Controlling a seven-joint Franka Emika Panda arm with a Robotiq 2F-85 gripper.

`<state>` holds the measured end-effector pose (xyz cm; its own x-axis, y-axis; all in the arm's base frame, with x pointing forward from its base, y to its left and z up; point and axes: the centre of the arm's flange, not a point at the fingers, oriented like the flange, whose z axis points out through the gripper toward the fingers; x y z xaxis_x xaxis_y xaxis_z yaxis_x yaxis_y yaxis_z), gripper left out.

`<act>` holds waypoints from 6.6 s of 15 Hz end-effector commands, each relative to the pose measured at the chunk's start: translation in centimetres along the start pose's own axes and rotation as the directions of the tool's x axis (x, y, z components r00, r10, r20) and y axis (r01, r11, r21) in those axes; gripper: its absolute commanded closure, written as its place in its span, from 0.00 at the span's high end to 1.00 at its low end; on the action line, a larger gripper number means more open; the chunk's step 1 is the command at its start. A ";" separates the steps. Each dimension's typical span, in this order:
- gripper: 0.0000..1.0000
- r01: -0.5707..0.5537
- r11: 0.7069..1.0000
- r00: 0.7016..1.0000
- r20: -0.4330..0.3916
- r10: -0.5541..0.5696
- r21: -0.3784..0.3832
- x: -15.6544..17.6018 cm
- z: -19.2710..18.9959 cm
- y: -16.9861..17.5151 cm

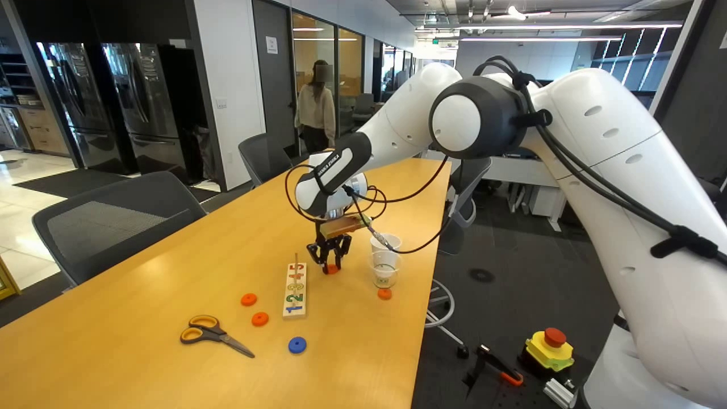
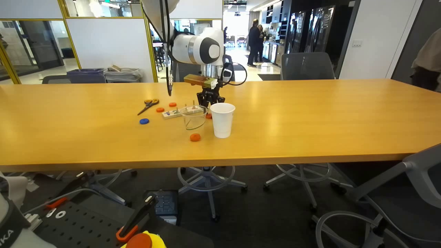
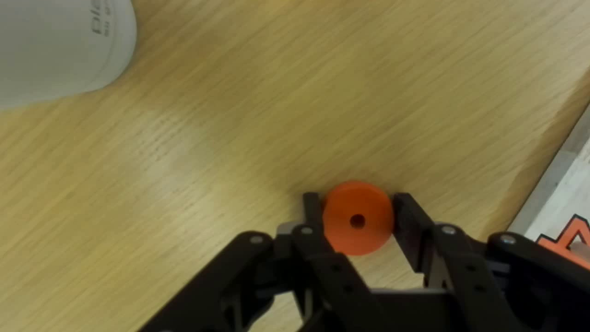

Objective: Put the orange rings on the clear cup

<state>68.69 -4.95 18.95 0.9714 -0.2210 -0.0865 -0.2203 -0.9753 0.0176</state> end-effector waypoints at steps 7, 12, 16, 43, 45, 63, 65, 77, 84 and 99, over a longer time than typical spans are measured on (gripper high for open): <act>0.23 -0.109 0.994 0.994 0.004 0.109 -0.007 -1.0 -6.5 2.1; 0.23 -0.146 0.989 0.989 -0.026 0.146 0.002 -5.4 -14.4 3.7; 0.23 -0.174 0.985 0.985 0.014 0.174 0.017 -10.7 -17.8 4.8; 1.00 -0.303 0.953 0.948 0.099 0.302 -0.011 -16.5 -11.8 4.7; 1.00 -0.277 0.961 0.958 0.071 0.276 -0.001 -17.1 -12.4 3.2; 1.00 0.157 0.986 0.988 -0.017 -0.156 0.049 -14.9 -6.1 -18.4; 1.00 0.189 0.981 0.982 -0.022 -0.188 0.052 -13.7 -5.7 -19.7; 1.00 0.297 0.953 0.954 -0.047 -0.295 0.055 -9.5 -1.8 -24.8; 1.00 0.268 0.962 0.961 -0.086 -0.264 0.049 -7.2 0.0 -24.2; 1.00 0.289 0.957 0.955 -0.076 -0.288 0.005 -7.5 0.3 -23.5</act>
<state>66.24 19.24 18.58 0.9983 0.0543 -0.0197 0.0539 -0.9983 -0.0218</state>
